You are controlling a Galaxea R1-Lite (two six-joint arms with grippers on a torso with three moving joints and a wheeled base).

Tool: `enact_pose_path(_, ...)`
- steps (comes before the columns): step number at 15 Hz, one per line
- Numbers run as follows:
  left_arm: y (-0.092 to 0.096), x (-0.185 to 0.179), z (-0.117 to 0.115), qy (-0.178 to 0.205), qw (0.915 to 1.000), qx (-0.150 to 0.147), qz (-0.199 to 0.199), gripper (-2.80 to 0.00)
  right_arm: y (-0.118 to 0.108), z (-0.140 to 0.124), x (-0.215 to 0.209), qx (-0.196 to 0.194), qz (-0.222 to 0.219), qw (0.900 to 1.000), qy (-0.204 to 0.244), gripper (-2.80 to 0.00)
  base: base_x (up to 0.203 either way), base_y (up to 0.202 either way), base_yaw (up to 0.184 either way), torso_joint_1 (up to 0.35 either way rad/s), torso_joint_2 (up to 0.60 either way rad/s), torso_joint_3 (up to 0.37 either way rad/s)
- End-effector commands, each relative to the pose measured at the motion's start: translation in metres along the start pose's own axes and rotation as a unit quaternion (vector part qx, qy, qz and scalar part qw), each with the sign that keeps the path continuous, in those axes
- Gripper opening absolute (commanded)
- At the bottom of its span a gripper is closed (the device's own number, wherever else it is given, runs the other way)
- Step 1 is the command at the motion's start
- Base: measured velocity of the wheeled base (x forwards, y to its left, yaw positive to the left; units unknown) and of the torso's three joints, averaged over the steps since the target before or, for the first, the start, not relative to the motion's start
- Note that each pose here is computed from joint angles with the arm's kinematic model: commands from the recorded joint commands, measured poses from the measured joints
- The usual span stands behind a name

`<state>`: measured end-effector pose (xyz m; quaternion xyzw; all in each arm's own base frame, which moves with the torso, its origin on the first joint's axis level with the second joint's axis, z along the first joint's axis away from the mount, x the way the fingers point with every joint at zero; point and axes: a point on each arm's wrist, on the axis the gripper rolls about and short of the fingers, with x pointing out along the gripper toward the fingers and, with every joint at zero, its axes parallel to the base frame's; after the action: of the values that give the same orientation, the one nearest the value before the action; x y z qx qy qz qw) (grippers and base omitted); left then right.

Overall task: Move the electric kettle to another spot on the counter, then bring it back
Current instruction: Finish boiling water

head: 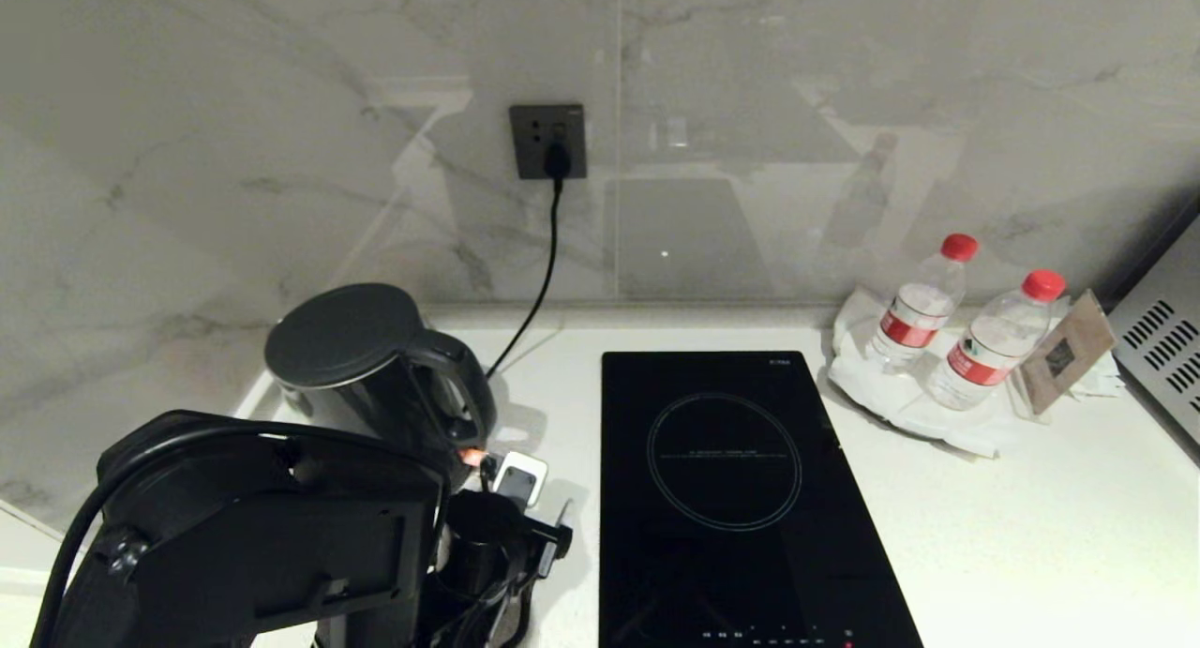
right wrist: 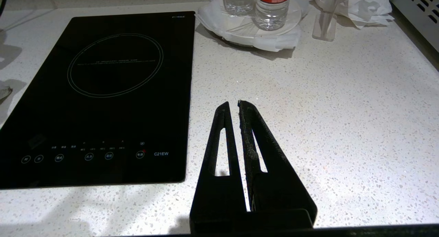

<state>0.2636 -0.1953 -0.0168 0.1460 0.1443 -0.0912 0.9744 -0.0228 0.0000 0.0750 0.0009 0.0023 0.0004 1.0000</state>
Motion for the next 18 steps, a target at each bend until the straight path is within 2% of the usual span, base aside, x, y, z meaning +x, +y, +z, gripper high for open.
enact_pose_path(1, 0.003, 0.004, -0.001, 0.000, 1.0000, -0.001, 0.009, 0.00, 0.000, 0.000, 0.000, 0.000, 0.000, 1.000, 0.000, -2.80, 0.000, 0.000, 0.000, 0.000, 0.00, 0.000)
enact_pose_path(13, 0.009, 0.004, 0.011, -0.017, 0.9997, -0.006, 0.018, 0.00, 0.000, 0.000, 0.000, 0.000, 0.001, 1.000, 0.000, -2.80, 0.000, 0.000, 0.000, 0.000, 0.00, 0.000)
enact_pose_path(18, 0.011, -0.005, 0.004, 0.000, 0.9999, 0.001, 0.011, 0.00, 0.000, 0.000, 0.000, 0.000, 0.000, 1.000, 0.000, -2.80, 0.000, 0.000, 0.000, 0.000, 0.00, 0.000)
